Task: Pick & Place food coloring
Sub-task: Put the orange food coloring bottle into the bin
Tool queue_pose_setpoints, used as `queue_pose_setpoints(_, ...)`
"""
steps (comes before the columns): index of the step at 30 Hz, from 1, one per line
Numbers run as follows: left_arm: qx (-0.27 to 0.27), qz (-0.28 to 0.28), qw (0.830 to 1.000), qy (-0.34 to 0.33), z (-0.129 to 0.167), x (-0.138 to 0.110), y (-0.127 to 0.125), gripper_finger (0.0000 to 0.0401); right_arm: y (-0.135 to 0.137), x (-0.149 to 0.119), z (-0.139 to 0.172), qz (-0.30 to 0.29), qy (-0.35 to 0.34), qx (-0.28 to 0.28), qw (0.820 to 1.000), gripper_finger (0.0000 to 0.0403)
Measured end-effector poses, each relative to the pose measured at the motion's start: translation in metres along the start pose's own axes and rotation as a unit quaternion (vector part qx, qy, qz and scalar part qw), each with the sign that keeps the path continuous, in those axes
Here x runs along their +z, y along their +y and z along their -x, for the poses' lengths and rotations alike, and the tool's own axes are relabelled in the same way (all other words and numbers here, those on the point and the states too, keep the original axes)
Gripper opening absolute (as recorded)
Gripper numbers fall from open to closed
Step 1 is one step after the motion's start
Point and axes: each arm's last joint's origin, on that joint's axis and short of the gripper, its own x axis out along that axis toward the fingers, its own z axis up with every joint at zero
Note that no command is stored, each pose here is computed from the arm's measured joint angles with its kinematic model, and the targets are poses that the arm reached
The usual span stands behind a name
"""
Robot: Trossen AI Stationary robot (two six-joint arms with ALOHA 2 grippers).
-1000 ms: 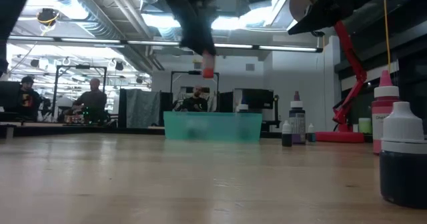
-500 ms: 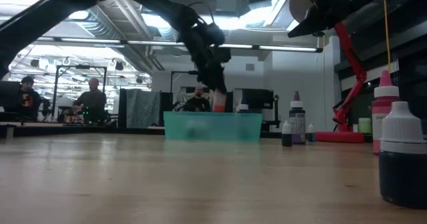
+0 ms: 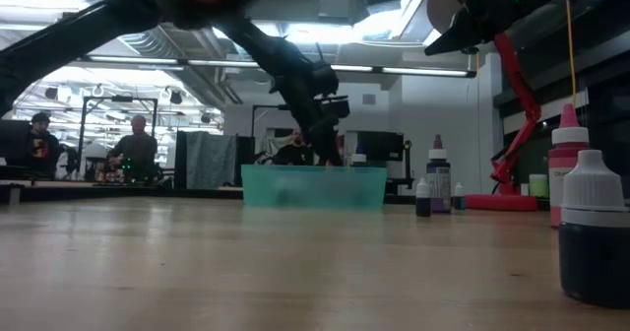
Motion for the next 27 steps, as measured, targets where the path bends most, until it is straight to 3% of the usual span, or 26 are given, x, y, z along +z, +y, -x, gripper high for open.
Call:
queue_pose_setpoints(8,0.001,0.002,0.998,-0.059,-0.001,0.011,0.003,0.0148,0.000,0.000,0.000,0.002,0.001,-0.001,1.000,0.0012)
queue_pose_setpoints(20,-0.006,0.005,0.999,-0.045,-0.001,0.008,0.001,0.0148,-0.002,-0.001,0.000,0.008,0.013,-0.030,0.999,0.0012)
queue_pose_setpoints(27,-0.020,0.014,0.999,-0.025,-0.025,-0.003,0.001,0.0148,-0.002,-0.001,0.000,0.024,0.013,-0.029,0.999,0.0012)
